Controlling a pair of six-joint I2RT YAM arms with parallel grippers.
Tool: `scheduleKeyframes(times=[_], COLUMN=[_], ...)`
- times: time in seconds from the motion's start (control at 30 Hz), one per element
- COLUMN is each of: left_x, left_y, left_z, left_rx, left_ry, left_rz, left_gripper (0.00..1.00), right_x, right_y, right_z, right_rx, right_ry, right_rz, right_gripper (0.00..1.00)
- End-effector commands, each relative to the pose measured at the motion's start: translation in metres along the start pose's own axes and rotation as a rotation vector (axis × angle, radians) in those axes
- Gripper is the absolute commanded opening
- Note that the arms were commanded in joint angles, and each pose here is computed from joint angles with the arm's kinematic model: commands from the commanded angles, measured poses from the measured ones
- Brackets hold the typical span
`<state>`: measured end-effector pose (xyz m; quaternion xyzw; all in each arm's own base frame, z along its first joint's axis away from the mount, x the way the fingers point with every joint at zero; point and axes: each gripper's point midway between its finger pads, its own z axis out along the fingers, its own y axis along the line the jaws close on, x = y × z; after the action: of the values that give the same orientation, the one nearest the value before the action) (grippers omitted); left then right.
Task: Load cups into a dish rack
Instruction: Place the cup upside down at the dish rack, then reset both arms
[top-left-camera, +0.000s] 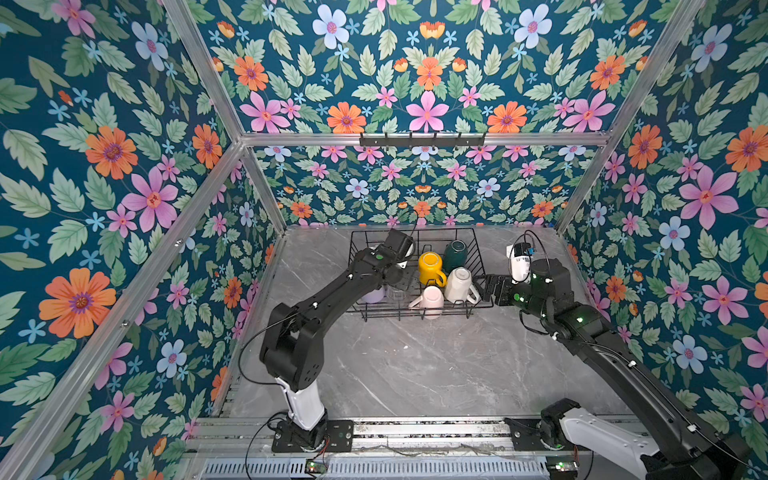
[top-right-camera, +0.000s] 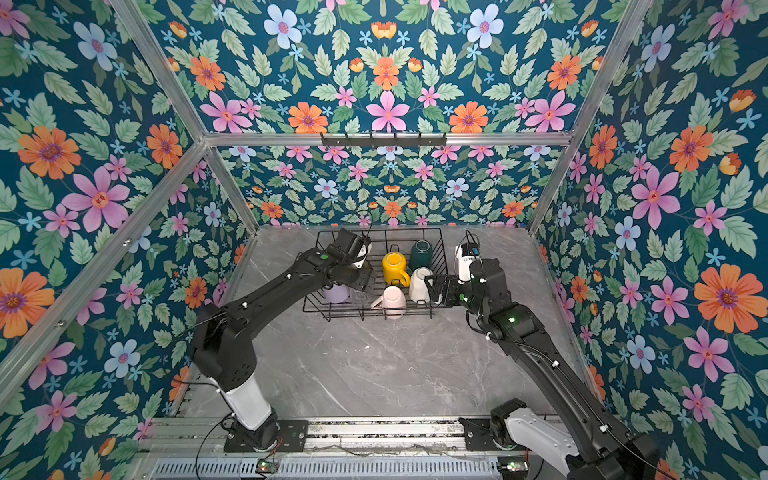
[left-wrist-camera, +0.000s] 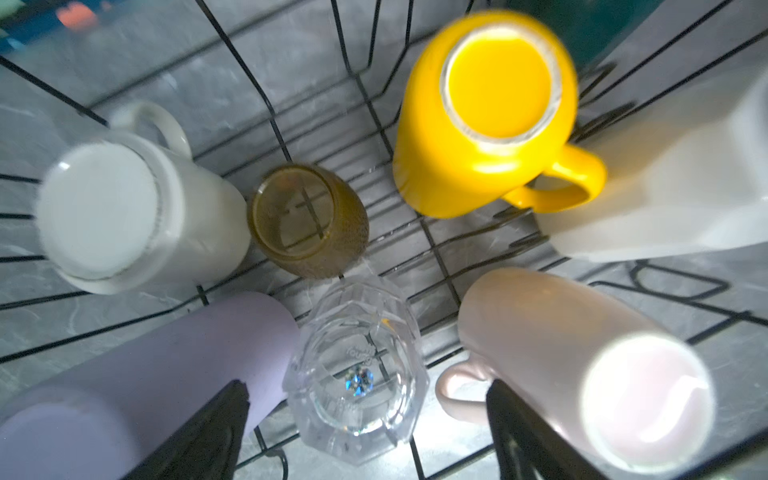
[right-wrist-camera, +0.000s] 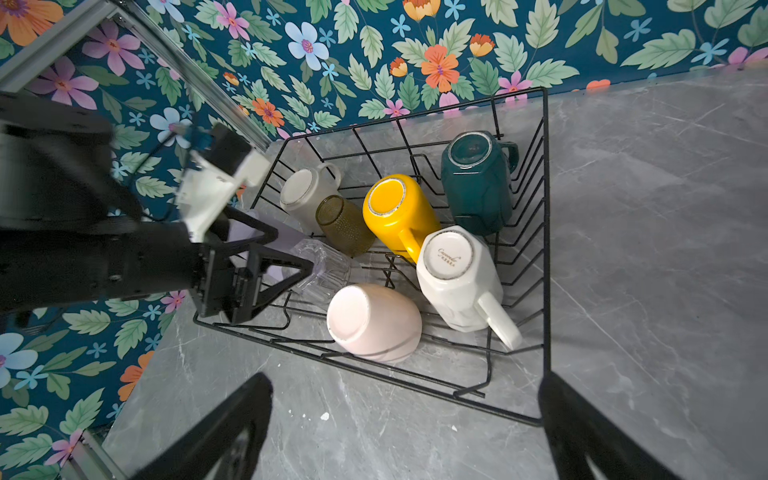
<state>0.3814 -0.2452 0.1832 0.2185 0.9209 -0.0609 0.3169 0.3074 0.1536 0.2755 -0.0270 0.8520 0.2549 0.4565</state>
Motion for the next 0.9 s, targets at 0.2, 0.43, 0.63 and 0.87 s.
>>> scheduleKeyframes(times=[0.2,0.43,0.63,0.87], left_x=[-0.047,-0.003,0.062,0.119], left_y=[0.045,0.109,0.183,0.220], left_z=[-0.101,-0.146,-0.128,-0.088], left_rx=[-0.169,-0.347,-0.504,-0.651], left_ry=[-0.532,-0.750,-0.798,-0.784], left_rz=[-0.073,-0.175,-0.348,-0.385], left_gripper=[0.99,0.99,0.99,0.99], right_x=[-0.001,0.011,0.029,0.049], right_y=[-0.039,-0.110,-0.161,-0.221], right_z=[0.007,0.013,0.019,0.016], right_rx=[0.097,0.364,0.575,0.717], right_ry=[-0.018,-0.091,-0.160,-0.223], right_rz=[0.034,0.002,-0.097,-0.088], right_gripper=[0.99,0.99,0.99,0.99])
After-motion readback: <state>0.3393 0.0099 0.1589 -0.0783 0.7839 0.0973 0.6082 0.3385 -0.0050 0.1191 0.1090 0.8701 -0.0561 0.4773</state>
